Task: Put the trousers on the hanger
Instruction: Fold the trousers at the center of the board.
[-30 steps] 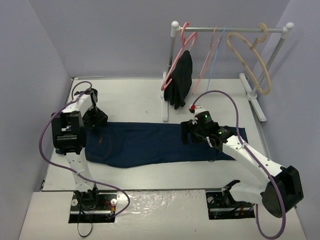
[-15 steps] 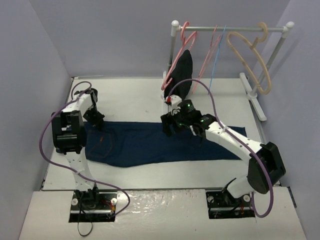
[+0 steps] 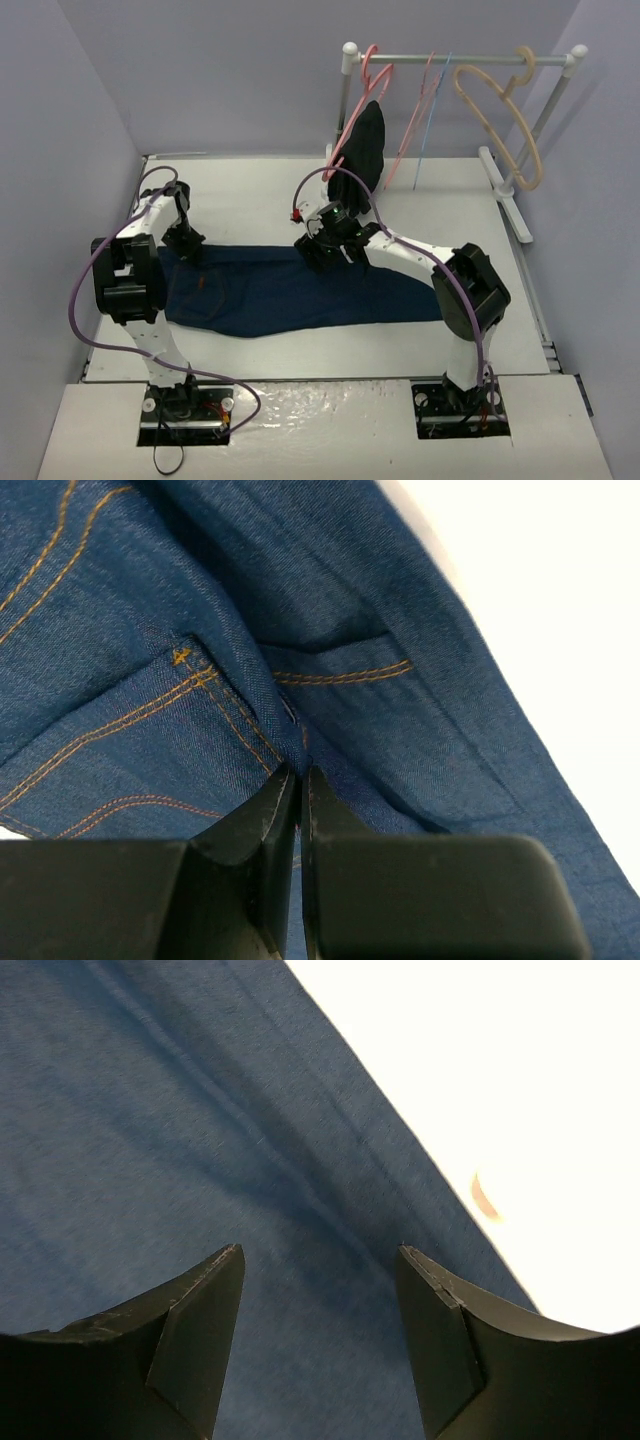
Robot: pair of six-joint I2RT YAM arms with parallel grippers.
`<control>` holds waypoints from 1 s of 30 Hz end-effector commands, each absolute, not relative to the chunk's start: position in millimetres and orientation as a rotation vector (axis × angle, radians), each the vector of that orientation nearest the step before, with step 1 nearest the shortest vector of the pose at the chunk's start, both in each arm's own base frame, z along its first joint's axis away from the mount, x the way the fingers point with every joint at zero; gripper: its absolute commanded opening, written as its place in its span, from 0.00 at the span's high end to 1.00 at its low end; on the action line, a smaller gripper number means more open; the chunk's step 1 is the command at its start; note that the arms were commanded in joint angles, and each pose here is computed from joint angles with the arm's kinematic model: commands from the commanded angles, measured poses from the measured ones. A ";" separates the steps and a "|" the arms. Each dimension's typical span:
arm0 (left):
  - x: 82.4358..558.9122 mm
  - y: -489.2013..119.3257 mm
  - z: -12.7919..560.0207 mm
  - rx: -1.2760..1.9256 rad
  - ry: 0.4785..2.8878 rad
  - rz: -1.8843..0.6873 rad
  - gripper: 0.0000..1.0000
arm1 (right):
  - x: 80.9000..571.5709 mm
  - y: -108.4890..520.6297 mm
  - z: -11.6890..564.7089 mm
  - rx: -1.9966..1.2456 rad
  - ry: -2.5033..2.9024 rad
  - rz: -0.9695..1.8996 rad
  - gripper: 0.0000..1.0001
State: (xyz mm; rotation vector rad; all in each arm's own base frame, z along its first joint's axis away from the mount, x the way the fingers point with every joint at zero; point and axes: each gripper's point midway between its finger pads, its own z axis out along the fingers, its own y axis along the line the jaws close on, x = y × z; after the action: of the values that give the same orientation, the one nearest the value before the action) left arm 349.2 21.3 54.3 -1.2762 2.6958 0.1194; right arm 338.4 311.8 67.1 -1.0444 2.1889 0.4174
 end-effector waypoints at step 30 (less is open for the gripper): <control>326.1 43.0 115.2 -1.196 2.591 0.167 1.00 | 342.8 304.3 61.4 -1.216 2.138 0.289 1.00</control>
State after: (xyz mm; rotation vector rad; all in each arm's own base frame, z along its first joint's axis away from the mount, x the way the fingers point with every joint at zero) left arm 328.9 28.5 72.0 -1.2473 2.6791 0.1386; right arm 339.8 310.9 26.5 -1.2257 2.1863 0.3678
